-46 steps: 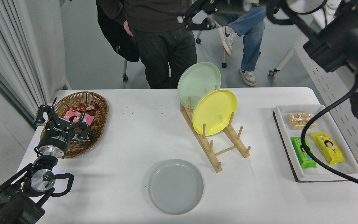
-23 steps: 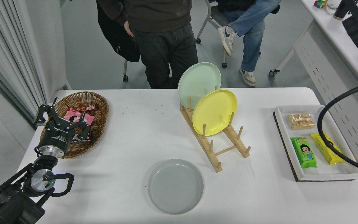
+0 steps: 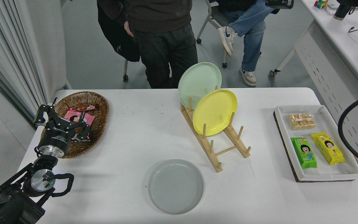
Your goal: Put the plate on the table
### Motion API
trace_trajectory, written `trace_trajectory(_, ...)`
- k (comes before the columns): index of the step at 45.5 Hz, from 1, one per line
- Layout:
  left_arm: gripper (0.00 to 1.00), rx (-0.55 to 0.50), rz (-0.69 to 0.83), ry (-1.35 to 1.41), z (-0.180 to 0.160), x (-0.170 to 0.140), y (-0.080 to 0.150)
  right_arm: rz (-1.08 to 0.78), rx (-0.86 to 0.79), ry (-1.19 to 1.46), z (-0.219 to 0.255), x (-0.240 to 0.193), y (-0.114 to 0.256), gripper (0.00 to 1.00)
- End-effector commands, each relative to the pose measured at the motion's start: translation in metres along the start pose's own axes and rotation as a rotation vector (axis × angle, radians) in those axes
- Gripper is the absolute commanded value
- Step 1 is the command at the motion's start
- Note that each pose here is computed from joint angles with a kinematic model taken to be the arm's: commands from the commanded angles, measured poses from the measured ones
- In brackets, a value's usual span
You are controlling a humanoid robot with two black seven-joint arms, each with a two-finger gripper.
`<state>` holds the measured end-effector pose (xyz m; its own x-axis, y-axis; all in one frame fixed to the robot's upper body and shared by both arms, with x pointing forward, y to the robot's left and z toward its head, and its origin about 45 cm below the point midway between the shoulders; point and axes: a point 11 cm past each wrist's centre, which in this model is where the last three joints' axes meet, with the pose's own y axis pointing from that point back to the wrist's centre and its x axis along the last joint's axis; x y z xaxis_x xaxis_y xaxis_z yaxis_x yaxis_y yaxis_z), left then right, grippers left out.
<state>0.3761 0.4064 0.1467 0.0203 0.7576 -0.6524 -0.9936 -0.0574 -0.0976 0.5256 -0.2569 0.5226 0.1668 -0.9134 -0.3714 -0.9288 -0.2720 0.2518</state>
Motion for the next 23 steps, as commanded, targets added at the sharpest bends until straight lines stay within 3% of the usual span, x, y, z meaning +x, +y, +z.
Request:
trace_trajectory(1,0.98,0.0,0.0,0.0,0.0,0.0,0.0,0.009,0.01,-0.01,-0.005,0.01,0.001,0.99)
trace_trajectory(14,0.98,0.0,0.0,0.0,0.0,0.0,0.0,-0.104,0.065,0.019,-0.011,0.02,0.008,0.99)
trace_trajectory(23,0.98,0.0,0.0,0.0,0.0,0.0,0.0,-0.225,0.398,0.042,-0.009,0.07,0.019,0.99)
